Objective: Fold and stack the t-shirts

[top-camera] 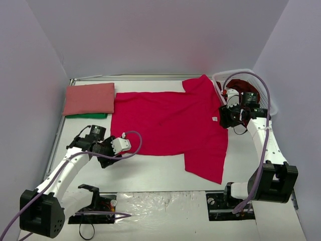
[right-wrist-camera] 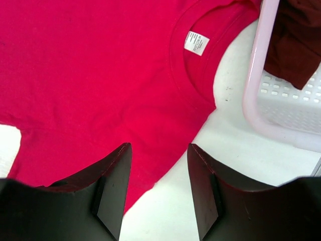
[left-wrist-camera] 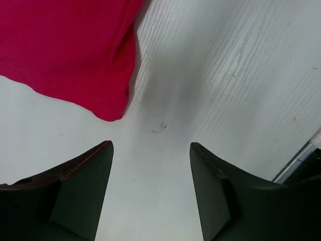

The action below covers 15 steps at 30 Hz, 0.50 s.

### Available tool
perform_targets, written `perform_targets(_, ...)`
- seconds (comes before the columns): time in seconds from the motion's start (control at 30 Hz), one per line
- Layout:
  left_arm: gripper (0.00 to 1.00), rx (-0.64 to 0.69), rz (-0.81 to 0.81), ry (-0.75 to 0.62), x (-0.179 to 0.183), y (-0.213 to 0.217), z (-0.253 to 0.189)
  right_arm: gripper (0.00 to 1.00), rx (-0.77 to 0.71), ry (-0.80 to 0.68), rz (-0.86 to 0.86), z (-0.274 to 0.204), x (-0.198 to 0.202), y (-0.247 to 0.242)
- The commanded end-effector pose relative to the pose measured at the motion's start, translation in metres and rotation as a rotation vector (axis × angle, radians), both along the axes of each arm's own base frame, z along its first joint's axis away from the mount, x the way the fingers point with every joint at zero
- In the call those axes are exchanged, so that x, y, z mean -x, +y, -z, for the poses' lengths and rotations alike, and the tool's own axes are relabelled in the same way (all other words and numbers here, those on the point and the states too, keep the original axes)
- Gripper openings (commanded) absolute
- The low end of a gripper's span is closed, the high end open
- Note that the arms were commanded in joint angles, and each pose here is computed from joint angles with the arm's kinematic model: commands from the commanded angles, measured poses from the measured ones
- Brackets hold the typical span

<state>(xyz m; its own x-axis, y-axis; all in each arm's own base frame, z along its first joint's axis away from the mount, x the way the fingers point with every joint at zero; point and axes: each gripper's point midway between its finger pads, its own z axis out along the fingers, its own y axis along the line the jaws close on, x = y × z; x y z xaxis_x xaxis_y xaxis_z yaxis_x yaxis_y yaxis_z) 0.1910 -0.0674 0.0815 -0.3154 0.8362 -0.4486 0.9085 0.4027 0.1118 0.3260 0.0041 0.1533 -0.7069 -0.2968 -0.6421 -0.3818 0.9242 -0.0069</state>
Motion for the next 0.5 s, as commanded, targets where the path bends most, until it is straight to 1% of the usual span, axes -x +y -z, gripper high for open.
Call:
perform_targets(0.0,0.61,-0.032,0.044,-0.086,-0.019,0.001,0.007,0.44,-0.036,0.005,-0.001,0.002,0.002,0.002)
perform_targets(0.17,0.62,-0.073,0.005,-0.149,-0.039,0.008,0.022,0.45,-0.06,-0.015,0.018,-0.003,0.005,-0.006)
perform_targets(0.33,0.62,-0.086,0.003,-0.135,-0.045,0.008,0.035,0.46,-0.084,-0.024,0.027,-0.003,0.008,-0.011)
perform_targets(0.47,0.63,-0.093,-0.012,-0.166,-0.059,0.008,0.039,0.46,-0.098,-0.032,0.032,-0.005,0.009,-0.013)
